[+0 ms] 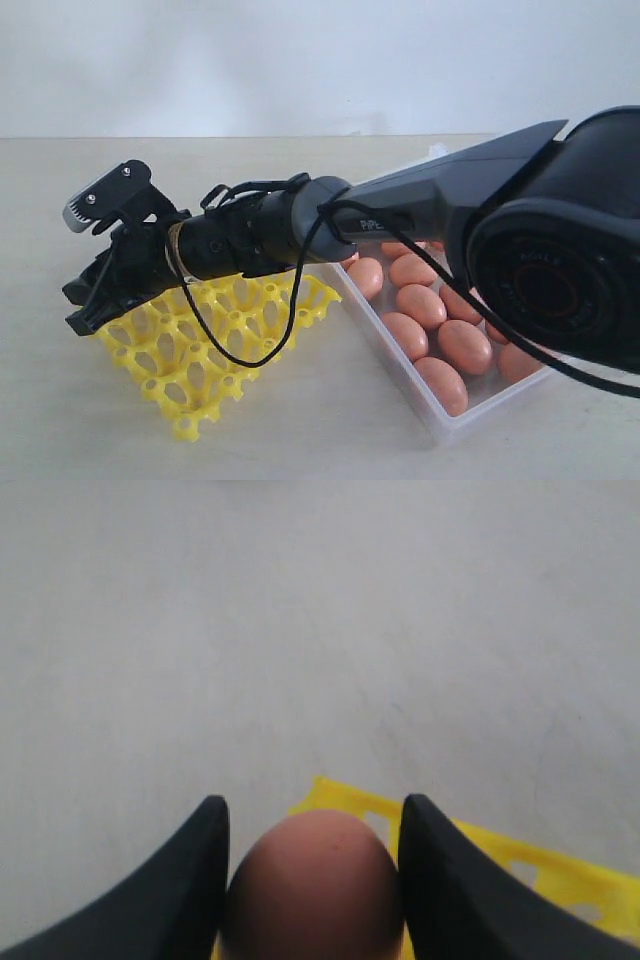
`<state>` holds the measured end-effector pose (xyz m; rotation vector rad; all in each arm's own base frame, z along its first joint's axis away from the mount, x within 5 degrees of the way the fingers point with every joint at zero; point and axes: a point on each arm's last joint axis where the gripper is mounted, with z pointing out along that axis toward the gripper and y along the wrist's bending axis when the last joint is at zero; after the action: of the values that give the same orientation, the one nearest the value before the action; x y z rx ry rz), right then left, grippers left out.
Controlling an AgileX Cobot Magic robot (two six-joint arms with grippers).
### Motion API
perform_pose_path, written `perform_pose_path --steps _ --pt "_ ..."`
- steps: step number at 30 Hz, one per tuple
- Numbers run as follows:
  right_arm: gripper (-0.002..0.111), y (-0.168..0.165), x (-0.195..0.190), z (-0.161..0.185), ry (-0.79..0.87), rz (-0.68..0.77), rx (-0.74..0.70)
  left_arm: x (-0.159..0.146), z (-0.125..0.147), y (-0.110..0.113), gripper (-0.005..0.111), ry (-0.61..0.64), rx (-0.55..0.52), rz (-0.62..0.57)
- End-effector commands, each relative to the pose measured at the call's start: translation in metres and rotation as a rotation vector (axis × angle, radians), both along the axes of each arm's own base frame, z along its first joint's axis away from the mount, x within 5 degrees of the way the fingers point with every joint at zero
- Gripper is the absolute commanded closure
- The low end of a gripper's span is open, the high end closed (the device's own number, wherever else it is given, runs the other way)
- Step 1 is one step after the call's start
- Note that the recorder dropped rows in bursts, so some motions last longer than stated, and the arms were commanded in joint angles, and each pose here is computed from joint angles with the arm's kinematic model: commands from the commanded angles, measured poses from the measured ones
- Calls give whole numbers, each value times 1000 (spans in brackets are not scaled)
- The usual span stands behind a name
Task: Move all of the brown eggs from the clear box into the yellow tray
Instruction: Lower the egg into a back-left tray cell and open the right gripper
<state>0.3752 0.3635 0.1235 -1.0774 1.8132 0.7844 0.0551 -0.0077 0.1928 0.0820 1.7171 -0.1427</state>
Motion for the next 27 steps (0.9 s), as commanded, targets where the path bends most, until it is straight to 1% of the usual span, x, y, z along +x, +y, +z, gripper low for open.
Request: perform_pose_path --steps 1,4,7,24,26,27 --pt "87 1 0 0 10 4 16 0 0 0 103 -7 -4 2" --pt "75 1 0 0 10 4 16 0 0 0 103 -7 -4 2" --pt "68 1 0 0 9 1 14 0 0 0 103 -7 -4 2" --pt "67 1 0 0 -17 16 0 0 0 0 103 -7 -4 2" --pt "58 1 0 0 -17 15 -1 0 0 0 103 -7 -4 2" --pt "52 0 0 0 -18 13 -3 0 0 0 103 -7 -4 2"
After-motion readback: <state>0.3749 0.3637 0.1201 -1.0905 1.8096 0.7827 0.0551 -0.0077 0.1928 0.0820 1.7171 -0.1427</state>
